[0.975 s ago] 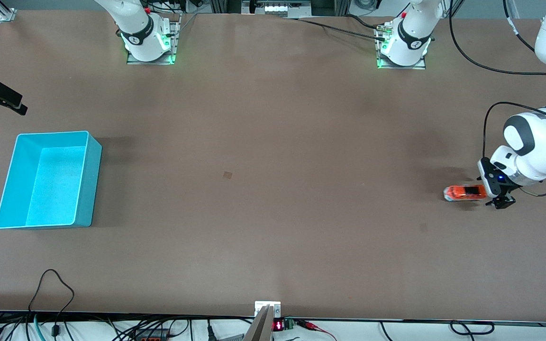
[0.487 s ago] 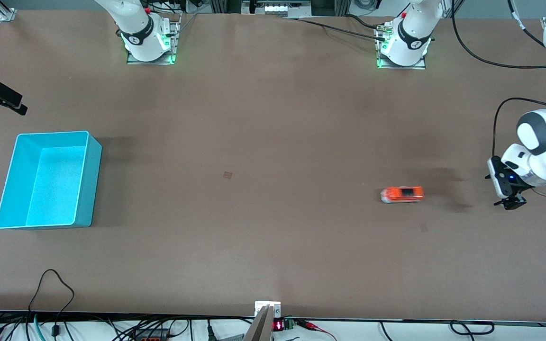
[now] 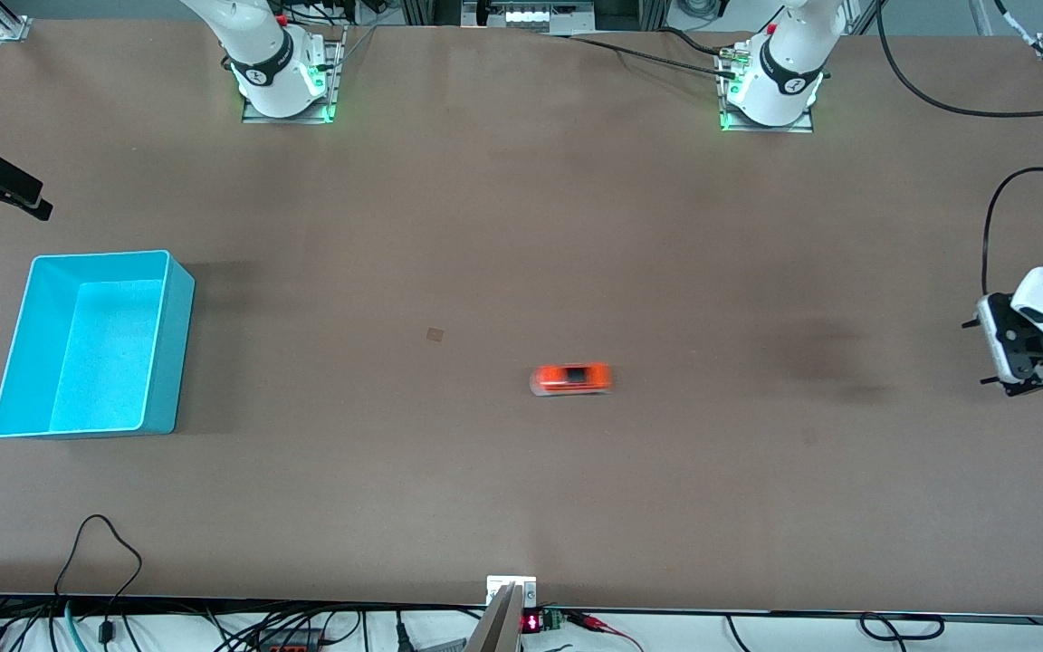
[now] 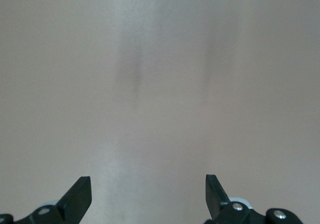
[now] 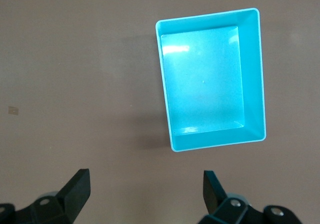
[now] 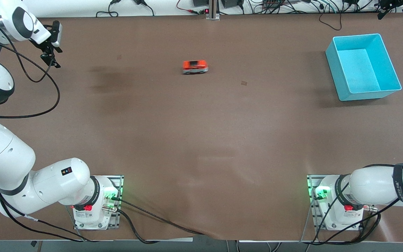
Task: Wind up bus and store in blue box
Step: 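Release the bus so it rolls toward the cyan box, then raise the left gripper away while the right gripper reaches the bus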
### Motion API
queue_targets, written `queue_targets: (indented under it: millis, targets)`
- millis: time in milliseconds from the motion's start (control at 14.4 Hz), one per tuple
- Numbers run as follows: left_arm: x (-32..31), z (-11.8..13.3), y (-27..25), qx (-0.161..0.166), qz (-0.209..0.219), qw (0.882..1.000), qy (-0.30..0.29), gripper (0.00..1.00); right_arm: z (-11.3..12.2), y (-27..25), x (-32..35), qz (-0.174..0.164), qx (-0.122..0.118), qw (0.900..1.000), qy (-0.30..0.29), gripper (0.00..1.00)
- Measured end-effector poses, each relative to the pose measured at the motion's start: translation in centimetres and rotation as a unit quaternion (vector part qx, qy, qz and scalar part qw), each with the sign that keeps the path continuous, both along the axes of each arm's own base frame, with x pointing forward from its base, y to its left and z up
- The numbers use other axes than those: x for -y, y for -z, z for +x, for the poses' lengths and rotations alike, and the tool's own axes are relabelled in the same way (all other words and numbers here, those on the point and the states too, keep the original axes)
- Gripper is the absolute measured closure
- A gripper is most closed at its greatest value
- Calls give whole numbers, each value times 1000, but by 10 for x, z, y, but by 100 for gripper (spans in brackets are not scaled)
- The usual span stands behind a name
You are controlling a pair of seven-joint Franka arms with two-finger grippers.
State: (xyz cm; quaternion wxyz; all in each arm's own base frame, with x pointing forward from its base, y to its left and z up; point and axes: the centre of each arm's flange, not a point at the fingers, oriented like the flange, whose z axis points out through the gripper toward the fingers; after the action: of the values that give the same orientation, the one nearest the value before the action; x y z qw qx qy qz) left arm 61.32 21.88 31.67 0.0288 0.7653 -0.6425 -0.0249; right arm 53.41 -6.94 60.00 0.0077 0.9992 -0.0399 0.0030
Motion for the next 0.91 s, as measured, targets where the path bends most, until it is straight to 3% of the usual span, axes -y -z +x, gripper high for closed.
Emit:
queue_targets:
  millis: [557,905]
  targets:
    - [9,4,-114,16,17,1000,-13,0,0,0,0,0,0,1000,0,0]
    - [23,10,-122,13,17,1000,-16,0,0,0,0,0,0,1000,0,0]
